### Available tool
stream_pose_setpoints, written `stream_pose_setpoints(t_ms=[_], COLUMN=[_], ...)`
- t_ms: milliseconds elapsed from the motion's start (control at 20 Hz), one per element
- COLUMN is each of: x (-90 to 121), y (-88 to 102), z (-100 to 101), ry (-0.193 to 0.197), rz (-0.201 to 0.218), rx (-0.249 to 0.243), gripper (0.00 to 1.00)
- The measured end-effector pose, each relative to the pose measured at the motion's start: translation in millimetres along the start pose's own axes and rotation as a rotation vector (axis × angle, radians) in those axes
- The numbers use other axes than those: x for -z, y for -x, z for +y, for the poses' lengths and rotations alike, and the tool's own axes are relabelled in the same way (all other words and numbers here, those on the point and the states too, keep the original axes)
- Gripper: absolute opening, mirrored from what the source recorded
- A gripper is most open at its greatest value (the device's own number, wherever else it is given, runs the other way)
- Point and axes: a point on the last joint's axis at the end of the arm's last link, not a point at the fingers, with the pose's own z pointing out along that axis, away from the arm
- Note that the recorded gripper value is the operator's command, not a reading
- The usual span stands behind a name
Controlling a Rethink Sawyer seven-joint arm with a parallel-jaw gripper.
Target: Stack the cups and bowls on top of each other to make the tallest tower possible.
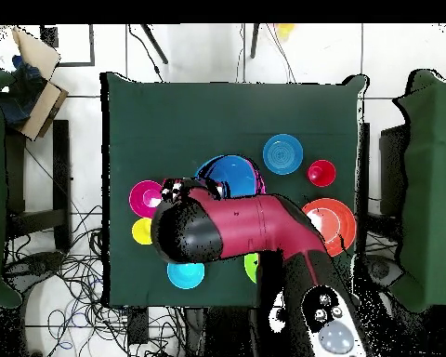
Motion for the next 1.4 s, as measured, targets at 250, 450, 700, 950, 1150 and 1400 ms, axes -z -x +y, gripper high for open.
stream_pose_setpoints(t_ms=[250, 450, 700, 950, 1150, 1400], x=[-11, -24, -48, -67, -76, -85], y=[0.6, -8.0, -26.6, -38.6, -45.0, -51.4], z=[-9, -16, -18, -21, -22, -23], ry=[0.001, -0.001, 0.001, 0.010, 0.018, 0.026], rz=[0.011, 0.033, 0.063, 0.064, 0.061, 0.074], rx=[-0.002, 0.010, 0.058, 0.089, 0.104, 0.106], gripper=[0.00, 0.00, 0.00, 0.00, 0.00, 0.00])
